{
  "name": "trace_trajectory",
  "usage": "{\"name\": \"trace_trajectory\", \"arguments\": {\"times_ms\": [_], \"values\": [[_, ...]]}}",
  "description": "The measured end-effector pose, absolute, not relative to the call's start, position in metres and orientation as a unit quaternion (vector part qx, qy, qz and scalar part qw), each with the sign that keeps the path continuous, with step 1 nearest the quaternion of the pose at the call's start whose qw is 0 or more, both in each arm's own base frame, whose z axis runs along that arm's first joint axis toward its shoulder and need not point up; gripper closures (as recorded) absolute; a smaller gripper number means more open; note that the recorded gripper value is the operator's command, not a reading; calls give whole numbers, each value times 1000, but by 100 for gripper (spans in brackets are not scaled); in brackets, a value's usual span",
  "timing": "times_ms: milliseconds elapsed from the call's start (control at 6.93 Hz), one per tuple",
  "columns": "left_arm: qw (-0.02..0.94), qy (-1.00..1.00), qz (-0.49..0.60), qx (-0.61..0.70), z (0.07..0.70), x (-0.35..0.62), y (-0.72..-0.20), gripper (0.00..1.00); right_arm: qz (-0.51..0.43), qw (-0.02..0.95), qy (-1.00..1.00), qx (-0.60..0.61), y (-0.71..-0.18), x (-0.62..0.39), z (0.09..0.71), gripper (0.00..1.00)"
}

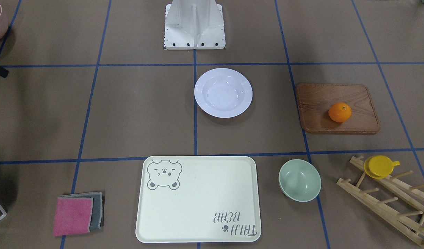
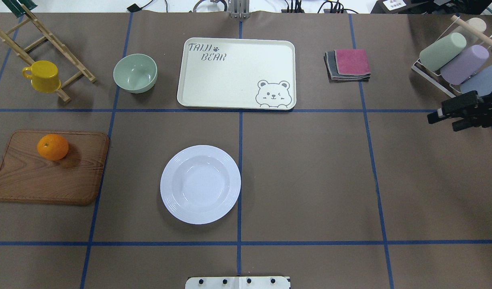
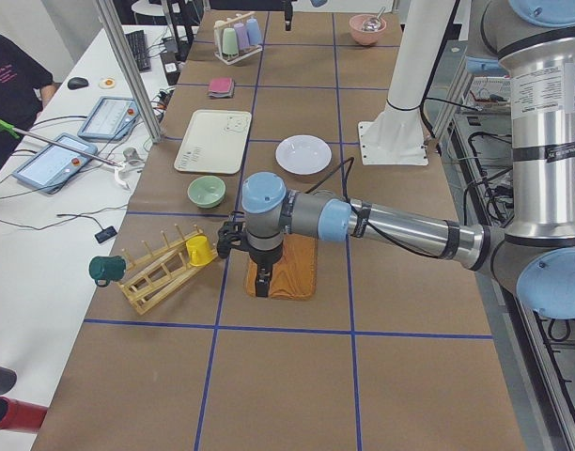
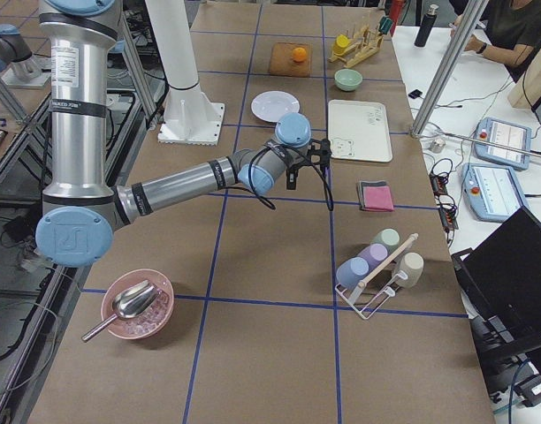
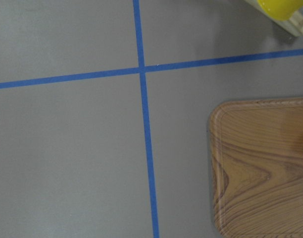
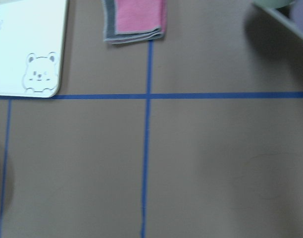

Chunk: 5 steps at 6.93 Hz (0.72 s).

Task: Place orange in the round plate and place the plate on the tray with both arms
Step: 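Reach the left gripper to the orange while the right nears the plate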

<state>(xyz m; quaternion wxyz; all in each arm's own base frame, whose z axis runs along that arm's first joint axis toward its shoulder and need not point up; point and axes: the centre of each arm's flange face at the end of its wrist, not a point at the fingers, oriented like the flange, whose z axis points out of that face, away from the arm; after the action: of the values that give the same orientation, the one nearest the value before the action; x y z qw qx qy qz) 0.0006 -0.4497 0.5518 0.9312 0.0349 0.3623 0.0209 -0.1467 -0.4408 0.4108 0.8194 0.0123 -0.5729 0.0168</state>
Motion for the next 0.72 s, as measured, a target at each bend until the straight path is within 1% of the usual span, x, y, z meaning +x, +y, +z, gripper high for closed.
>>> {"name": "trace_trajectory", "arguments": {"times_ms": [144, 288, 721], "values": [[930, 367, 16, 32, 539, 20, -457, 2, 18, 811, -585, 4, -441, -171, 389, 11], [927, 373, 11, 31, 528, 44, -462, 1, 26, 797, -604, -9, -433, -204, 367, 1], [918, 396, -13, 21, 498, 113, -471, 1, 86, 737, -670, -24, -374, -343, 304, 0]]}}
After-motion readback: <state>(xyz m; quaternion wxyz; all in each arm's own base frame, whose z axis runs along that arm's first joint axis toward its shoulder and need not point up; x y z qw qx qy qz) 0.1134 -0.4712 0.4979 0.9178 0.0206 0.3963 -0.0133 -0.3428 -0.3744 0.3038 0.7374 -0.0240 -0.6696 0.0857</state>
